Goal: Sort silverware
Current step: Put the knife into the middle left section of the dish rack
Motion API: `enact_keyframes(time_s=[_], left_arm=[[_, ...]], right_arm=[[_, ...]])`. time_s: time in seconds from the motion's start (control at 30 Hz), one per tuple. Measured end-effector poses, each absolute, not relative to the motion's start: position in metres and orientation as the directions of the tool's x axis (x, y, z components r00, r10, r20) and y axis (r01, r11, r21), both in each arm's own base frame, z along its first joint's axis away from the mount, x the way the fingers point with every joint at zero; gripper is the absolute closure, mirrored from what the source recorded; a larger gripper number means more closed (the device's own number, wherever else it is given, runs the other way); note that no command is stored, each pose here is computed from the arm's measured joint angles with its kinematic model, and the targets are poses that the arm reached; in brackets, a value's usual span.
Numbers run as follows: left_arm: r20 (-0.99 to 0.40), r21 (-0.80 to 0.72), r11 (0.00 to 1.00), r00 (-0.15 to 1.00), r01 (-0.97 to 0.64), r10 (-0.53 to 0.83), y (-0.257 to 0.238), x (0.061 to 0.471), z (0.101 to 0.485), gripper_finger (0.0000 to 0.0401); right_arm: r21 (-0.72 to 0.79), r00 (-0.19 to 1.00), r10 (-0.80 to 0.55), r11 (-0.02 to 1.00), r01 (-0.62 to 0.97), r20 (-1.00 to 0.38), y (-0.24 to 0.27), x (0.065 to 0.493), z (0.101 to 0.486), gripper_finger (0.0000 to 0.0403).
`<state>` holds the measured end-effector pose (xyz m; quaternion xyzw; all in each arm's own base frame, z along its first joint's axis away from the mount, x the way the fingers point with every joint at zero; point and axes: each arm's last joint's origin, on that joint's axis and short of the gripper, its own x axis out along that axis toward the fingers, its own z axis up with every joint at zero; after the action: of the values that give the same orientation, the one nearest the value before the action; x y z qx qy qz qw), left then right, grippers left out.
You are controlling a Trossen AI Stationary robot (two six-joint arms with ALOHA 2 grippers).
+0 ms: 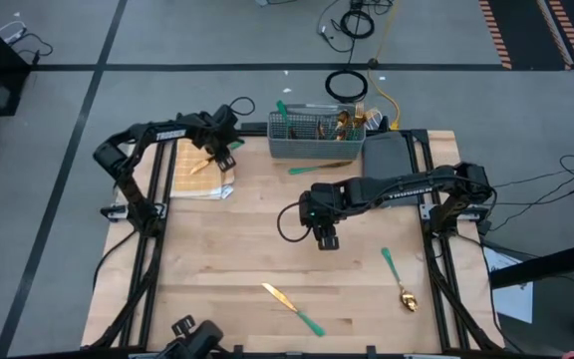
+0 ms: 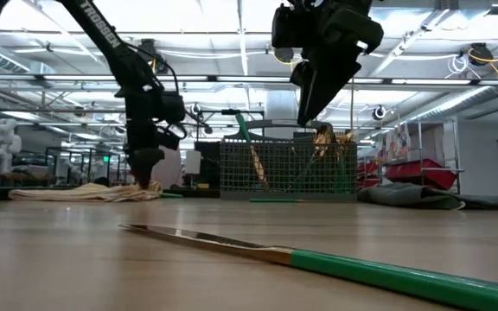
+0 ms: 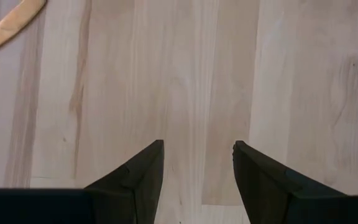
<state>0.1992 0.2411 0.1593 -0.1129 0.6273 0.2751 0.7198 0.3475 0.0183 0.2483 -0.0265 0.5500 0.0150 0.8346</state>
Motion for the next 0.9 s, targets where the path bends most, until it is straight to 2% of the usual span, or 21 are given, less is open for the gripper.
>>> enact_keyframes(time_s=[0.2,0.33,0.43,0.57,0.9], left_arm=[[-0.975,0.187,0.826,0.003,-0.531,0.223,0.248,0.202,0.135,0.0283],[-0.980,0.179,0.794,-0.029,-0.581,0.199,0.255,0.201,0.118,0.0284],[-0.980,0.183,0.787,-0.042,-0.589,0.196,0.258,0.201,0.116,0.0304],[-0.979,0.179,0.768,-0.035,-0.615,0.200,0.260,0.201,0.121,0.0372],[-0.970,0.100,0.720,0.094,-0.686,0.224,0.252,0.200,0.165,0.0372]], right_arm=[[-0.024,0.396,-0.003,0.999,-0.049,-0.918,0.019,0.348,0.248,0.0222],[-0.015,0.401,0.002,0.999,-0.040,-0.916,0.024,0.348,0.248,0.0222],[-0.009,0.410,0.011,0.999,-0.046,-0.912,0.030,0.348,0.249,0.0222],[-0.001,0.425,0.022,0.999,-0.054,-0.905,0.039,0.349,0.250,0.0222],[0.023,0.439,0.039,0.999,-0.042,-0.898,0.051,0.349,0.250,0.0222]])
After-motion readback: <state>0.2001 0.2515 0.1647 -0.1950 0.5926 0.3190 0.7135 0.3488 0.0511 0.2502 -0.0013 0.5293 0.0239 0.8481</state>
